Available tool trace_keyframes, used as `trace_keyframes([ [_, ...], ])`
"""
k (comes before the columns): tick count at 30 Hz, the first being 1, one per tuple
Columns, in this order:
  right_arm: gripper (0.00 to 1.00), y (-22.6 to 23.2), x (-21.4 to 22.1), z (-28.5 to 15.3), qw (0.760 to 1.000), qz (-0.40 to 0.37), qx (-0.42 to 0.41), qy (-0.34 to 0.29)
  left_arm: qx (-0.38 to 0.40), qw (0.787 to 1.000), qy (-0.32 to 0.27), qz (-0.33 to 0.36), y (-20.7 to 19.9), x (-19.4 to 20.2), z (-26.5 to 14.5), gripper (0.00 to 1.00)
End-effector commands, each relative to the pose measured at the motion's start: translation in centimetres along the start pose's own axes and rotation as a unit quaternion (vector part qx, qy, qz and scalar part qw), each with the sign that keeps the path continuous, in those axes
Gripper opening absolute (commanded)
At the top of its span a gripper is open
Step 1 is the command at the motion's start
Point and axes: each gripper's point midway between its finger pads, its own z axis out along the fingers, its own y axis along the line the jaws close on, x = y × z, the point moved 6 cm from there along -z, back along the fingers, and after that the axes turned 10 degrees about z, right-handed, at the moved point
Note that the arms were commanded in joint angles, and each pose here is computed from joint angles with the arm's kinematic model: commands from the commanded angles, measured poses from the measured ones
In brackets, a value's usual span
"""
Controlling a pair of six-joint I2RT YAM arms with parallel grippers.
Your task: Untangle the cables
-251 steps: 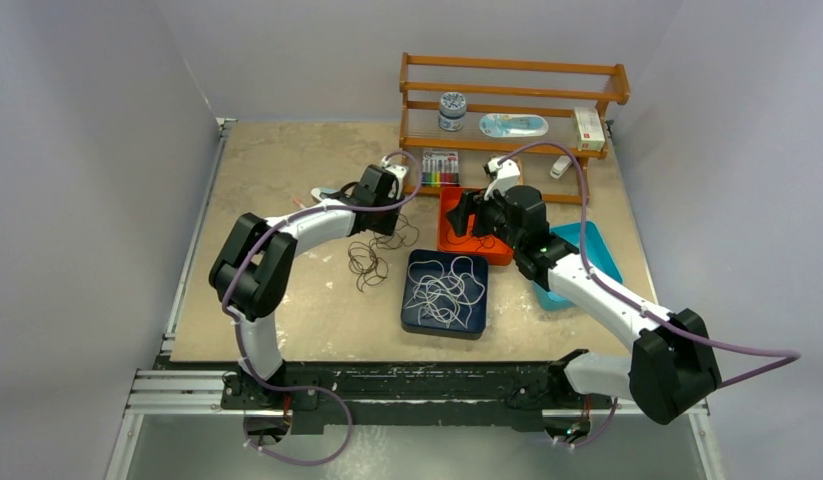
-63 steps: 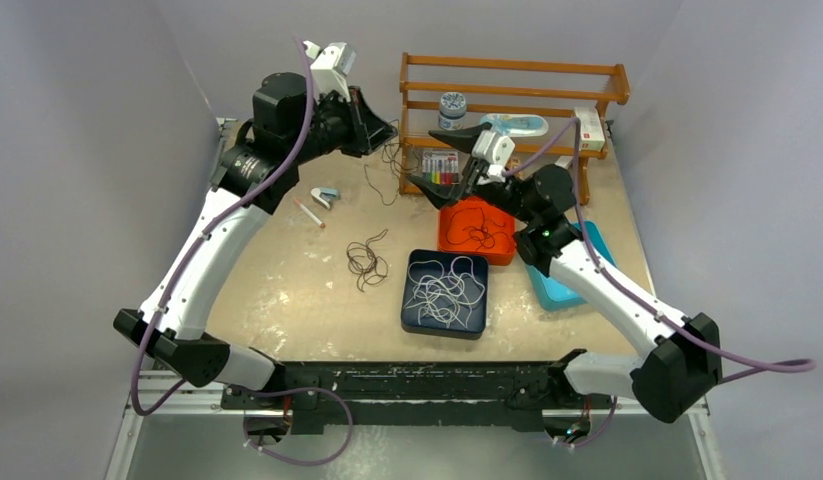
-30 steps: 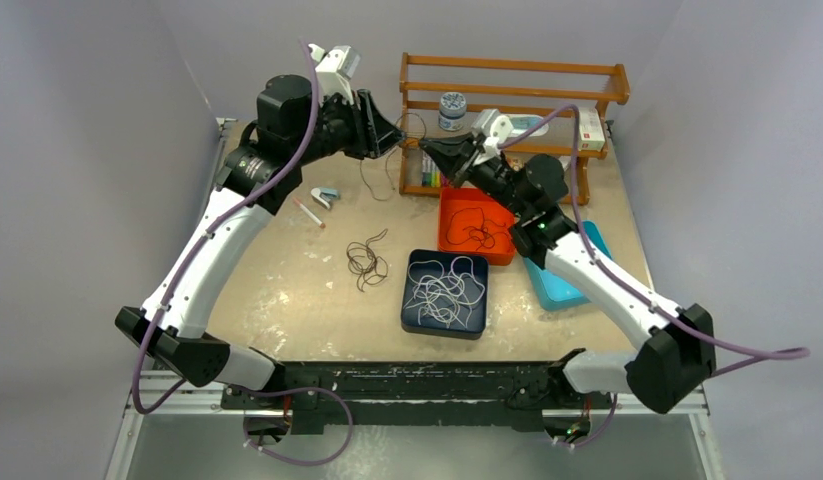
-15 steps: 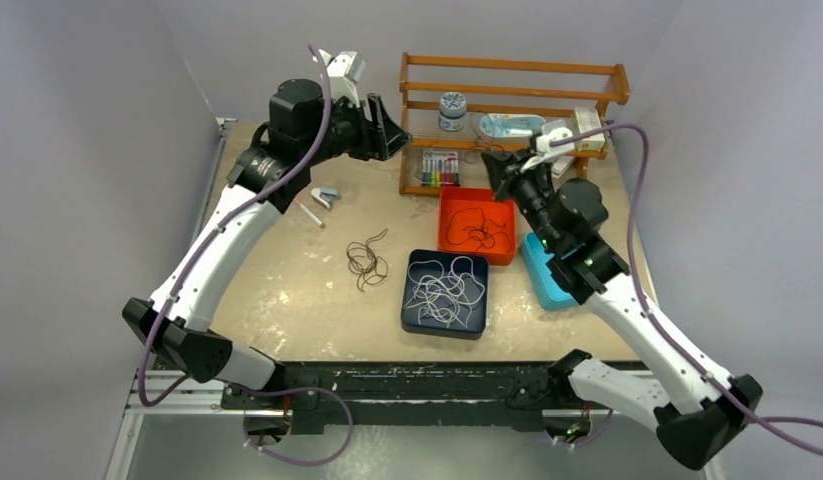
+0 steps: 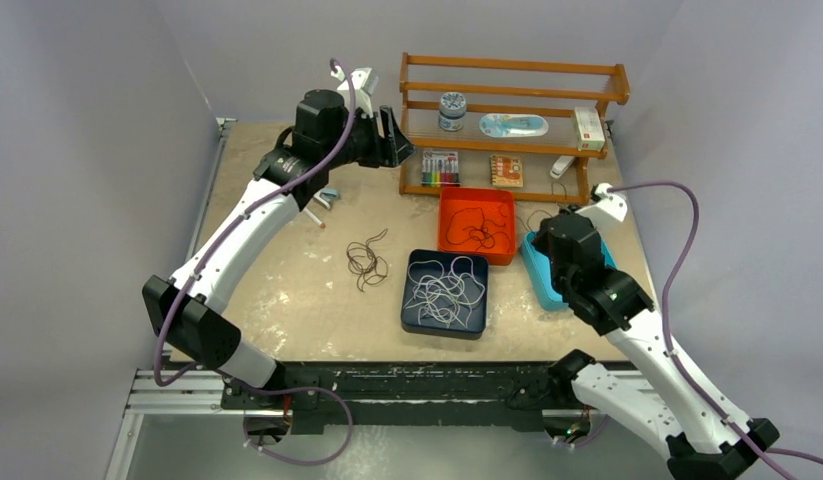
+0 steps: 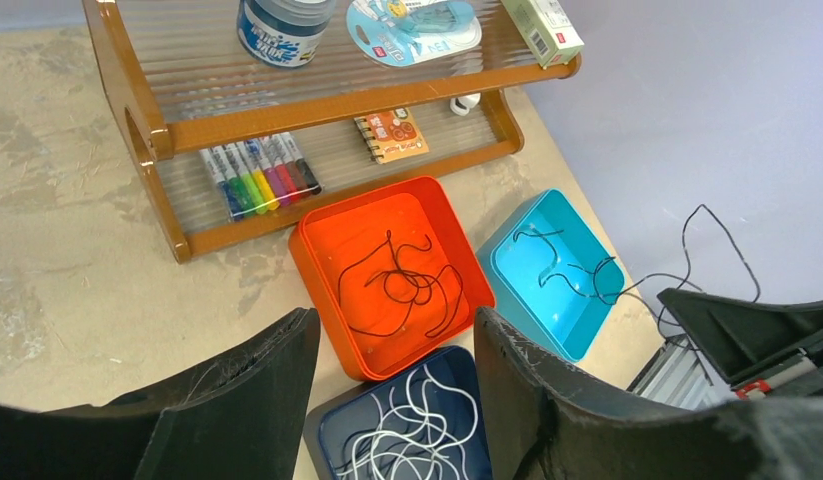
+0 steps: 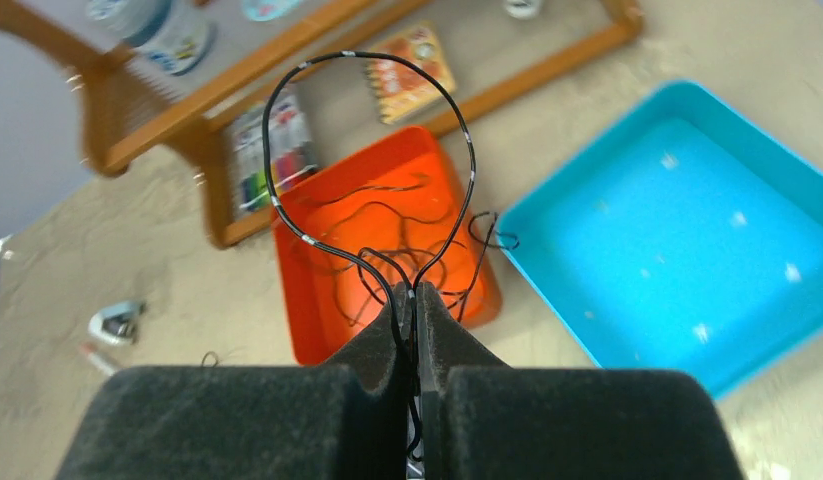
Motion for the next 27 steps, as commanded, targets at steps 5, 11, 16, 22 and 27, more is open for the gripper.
trace_keyframes([
  [5,0.00,-5.6,1.0,0.1,0.982,0.094,0.152,-0.063,-0.007,0.999,-0.035,0.005,0.3,-1.4,0.4,0.58],
  [11,0.00,-8.5,1.9,1.7,0.970,0.107,0.206,-0.073,-0.006,1.000,-0.028,0.005,0.5,-1.1,0.7,0.58],
  [16,0.00,-10.1,1.8,3.6,0.970,0.100,0.209,-0.075,-0.009,1.000,-0.027,0.007,0.6,-1.0,0.7,0.58],
  [22,0.00,-11.4,2.1,6.0,0.974,0.096,0.196,-0.053,-0.015,1.000,-0.023,0.007,0.8,-0.7,0.8,0.58],
  [27,0.11,-11.9,2.9,7.6,0.978,0.093,0.187,-0.027,-0.025,1.000,-0.010,0.001,1.3,0.0,1.3,0.58],
])
